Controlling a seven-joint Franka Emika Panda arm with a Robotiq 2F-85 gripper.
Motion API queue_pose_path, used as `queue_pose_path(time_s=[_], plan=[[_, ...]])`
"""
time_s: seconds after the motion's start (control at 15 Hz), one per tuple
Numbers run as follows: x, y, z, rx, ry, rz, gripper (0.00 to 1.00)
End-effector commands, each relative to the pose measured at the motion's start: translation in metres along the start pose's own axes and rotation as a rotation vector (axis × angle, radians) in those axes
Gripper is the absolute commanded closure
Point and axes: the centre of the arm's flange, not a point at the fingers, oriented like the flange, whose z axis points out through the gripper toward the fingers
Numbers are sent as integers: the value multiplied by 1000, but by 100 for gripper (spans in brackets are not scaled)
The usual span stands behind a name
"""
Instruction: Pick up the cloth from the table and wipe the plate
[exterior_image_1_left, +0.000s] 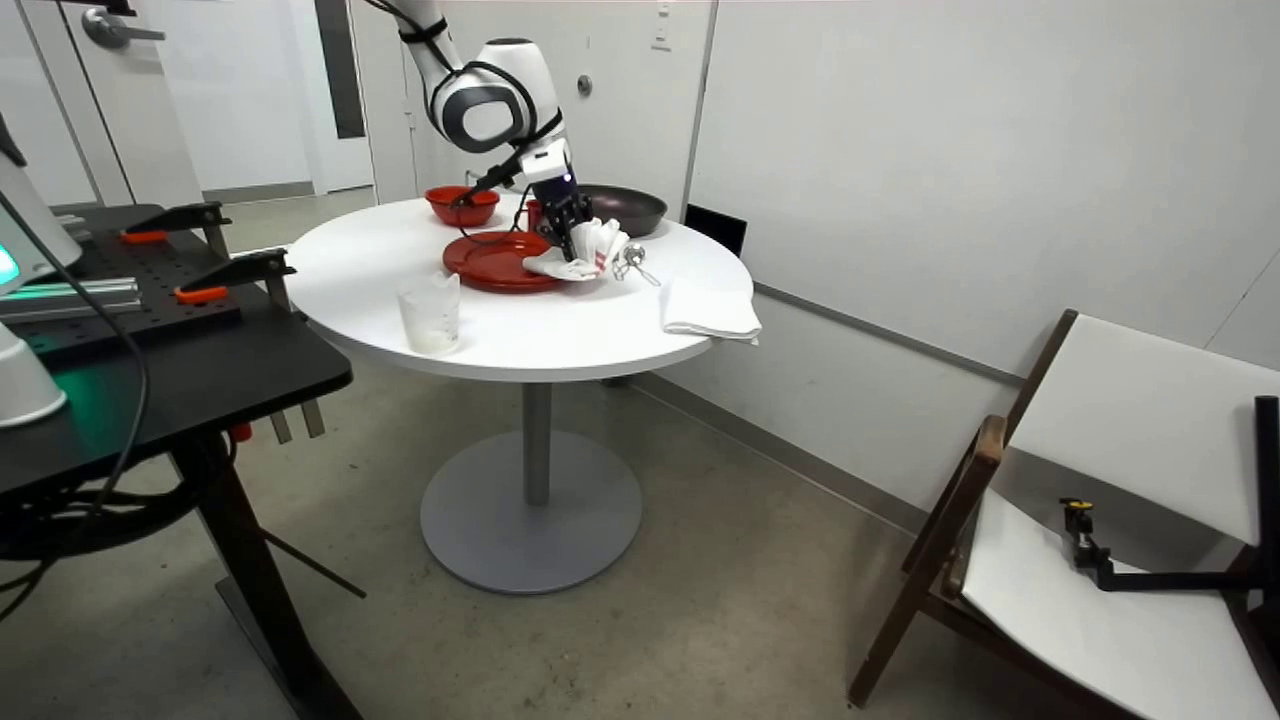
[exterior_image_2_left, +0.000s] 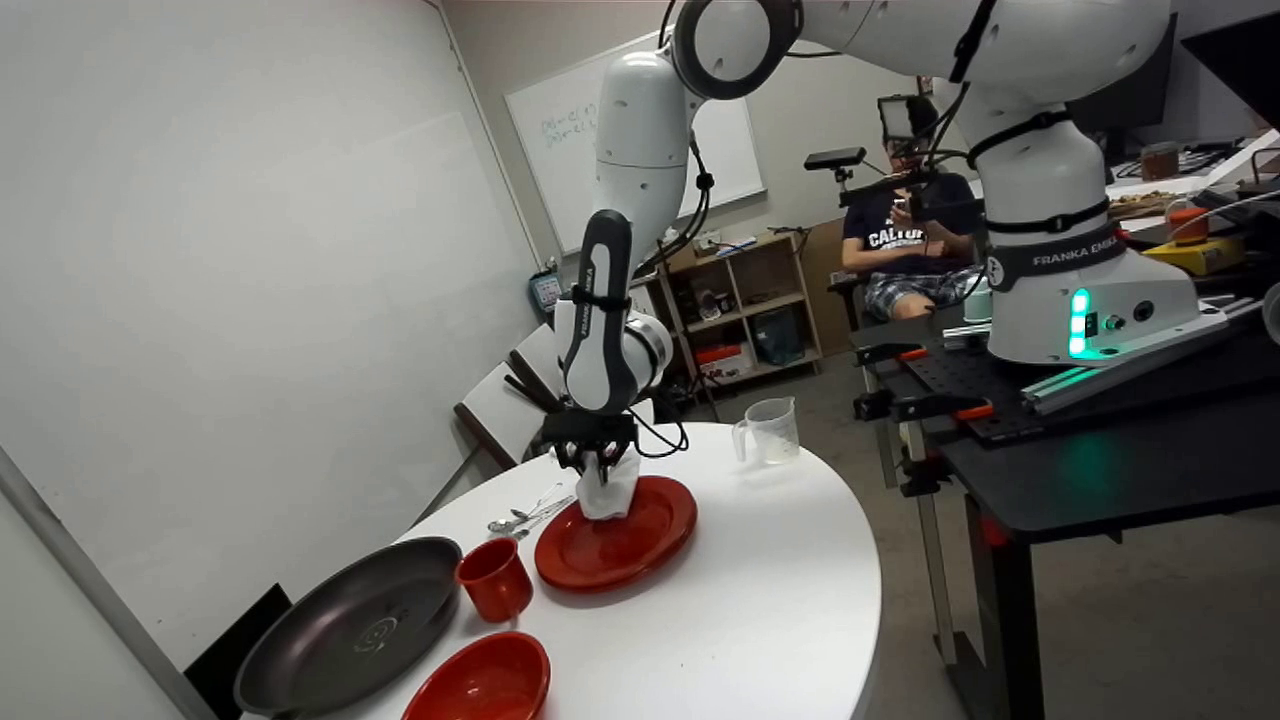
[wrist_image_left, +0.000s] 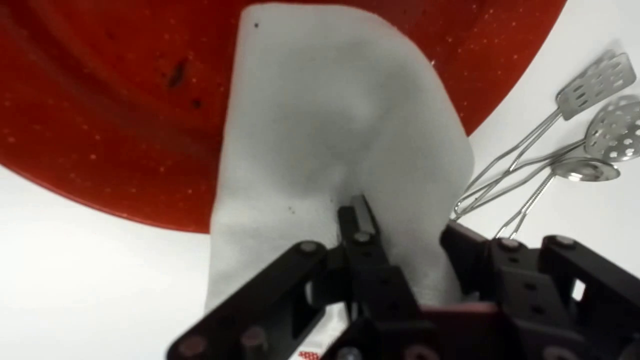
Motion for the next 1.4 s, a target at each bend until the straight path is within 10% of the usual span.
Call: queue_pose_path(time_s=[0.0, 1.33], plan=[[-4, -6, 3, 8, 68, 13, 94], [-41, 13, 11, -135, -160, 82, 94]])
